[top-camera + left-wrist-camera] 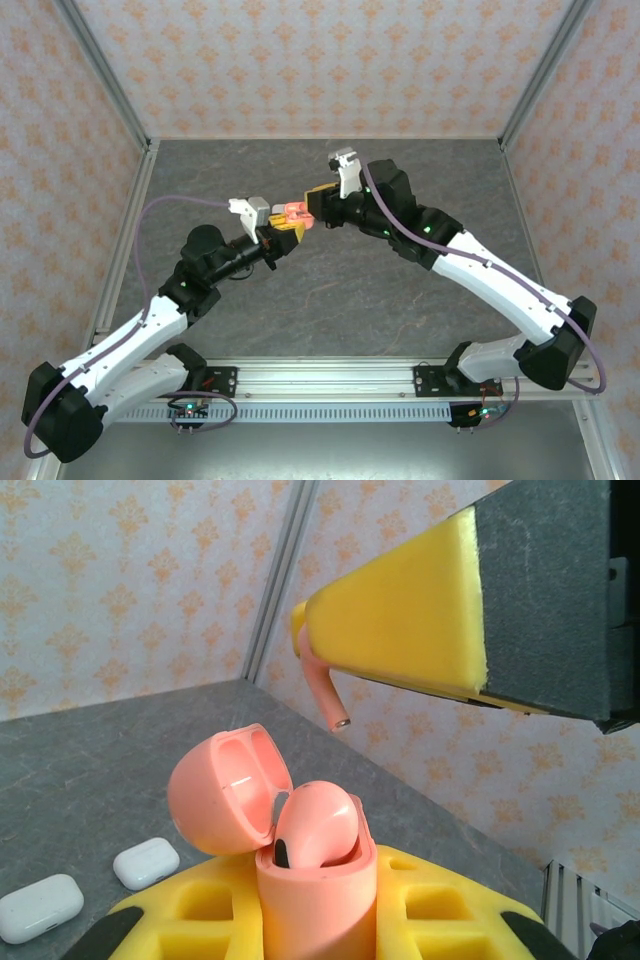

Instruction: Insert wireless bluetooth earbuds into charging case

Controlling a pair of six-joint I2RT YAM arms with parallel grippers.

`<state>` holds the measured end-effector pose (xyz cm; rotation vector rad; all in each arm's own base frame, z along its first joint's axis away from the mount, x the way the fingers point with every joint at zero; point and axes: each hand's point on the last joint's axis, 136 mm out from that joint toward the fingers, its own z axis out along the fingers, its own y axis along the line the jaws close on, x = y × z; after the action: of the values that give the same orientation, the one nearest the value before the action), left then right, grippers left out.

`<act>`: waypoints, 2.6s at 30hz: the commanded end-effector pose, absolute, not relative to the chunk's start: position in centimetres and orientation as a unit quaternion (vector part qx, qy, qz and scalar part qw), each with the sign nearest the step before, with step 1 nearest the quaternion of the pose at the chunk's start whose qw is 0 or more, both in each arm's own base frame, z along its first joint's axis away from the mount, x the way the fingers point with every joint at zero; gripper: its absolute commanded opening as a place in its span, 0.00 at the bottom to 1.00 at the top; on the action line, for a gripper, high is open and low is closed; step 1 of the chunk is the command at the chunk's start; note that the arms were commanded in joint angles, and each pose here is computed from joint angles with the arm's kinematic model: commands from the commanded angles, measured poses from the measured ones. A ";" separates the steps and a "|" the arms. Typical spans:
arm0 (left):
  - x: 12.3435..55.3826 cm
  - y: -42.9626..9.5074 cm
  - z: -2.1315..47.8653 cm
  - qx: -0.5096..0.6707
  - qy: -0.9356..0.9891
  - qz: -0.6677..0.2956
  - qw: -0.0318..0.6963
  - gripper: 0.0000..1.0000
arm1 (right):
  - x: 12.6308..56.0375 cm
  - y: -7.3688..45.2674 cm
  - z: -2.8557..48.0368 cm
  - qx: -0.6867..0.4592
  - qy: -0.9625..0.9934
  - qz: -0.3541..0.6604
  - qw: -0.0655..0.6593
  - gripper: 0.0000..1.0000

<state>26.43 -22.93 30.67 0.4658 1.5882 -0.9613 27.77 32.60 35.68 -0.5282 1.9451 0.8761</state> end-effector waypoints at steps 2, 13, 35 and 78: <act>26.2 -23.1 34.2 0.205 0.640 -0.419 0.611 0.00 | 27.7 32.9 34.4 -0.223 0.794 0.345 0.447 0.25; 26.5 -23.1 34.2 0.197 0.642 -0.416 0.613 0.00 | 27.4 32.9 32.9 -0.226 0.803 0.341 0.432 0.25; 26.9 -22.8 33.7 0.184 0.649 -0.409 0.614 0.00 | 26.3 33.2 32.3 -0.232 0.809 0.359 0.403 0.32; 25.0 -24.4 35.4 0.231 0.608 -0.459 0.605 0.00 | 25.2 31.9 37.1 -0.241 0.742 0.506 0.367 0.98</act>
<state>25.95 -23.81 32.69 0.4948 1.5013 -1.0178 25.93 30.87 35.80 -0.5457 1.9694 1.2216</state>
